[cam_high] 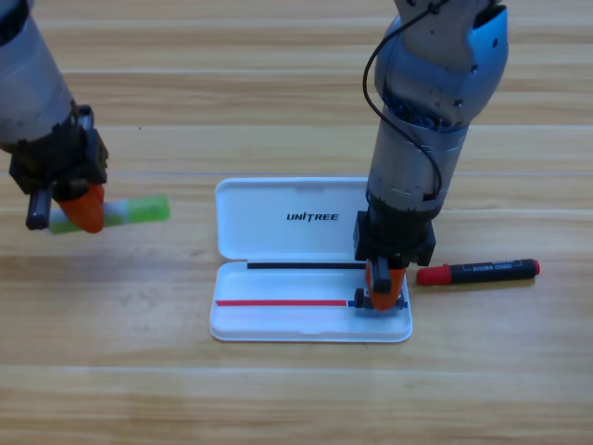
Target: Clean up eraser and pencils
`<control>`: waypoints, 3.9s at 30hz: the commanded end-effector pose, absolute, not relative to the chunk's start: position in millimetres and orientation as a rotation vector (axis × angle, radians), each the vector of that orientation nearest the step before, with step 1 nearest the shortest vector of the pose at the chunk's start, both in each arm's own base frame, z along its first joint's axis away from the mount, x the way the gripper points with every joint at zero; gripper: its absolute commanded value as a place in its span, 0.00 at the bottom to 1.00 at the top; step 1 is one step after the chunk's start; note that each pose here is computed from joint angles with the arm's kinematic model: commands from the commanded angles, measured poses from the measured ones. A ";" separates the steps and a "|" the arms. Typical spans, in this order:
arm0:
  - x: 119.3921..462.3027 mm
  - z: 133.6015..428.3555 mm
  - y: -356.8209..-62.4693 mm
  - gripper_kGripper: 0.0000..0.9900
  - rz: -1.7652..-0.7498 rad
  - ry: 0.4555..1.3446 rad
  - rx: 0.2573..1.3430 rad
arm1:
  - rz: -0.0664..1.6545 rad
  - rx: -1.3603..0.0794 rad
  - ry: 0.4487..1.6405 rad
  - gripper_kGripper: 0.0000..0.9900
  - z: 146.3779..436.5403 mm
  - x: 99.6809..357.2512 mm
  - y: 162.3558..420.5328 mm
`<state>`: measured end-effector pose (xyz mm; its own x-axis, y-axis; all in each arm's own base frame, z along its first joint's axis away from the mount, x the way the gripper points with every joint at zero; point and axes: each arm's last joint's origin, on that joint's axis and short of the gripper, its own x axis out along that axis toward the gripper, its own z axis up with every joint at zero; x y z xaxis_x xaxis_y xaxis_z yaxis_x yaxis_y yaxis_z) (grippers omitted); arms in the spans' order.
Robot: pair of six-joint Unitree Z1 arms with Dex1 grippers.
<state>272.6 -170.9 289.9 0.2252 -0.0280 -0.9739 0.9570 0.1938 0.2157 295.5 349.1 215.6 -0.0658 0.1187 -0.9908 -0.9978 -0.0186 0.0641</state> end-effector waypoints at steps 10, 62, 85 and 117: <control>266.7 310.7 -167.8 0.00 -0.926 1.078 1.142 | 1.320 -1.101 1.076 0.99 292.7 259.8 312.3; 272.7 207.9 -344.7 0.00 -1.332 1.177 1.222 | 1.422 -1.120 1.300 0.00 146.2 367.5 249.7; 291.9 195.3 -334.6 0.00 -1.290 1.225 1.187 | 1.226 -1.112 1.099 0.00 299.8 279.8 225.4; 291.6 185.8 -336.4 0.40 -1.287 1.268 1.160 | 1.280 -1.097 1.070 0.00 302.0 271.4 241.7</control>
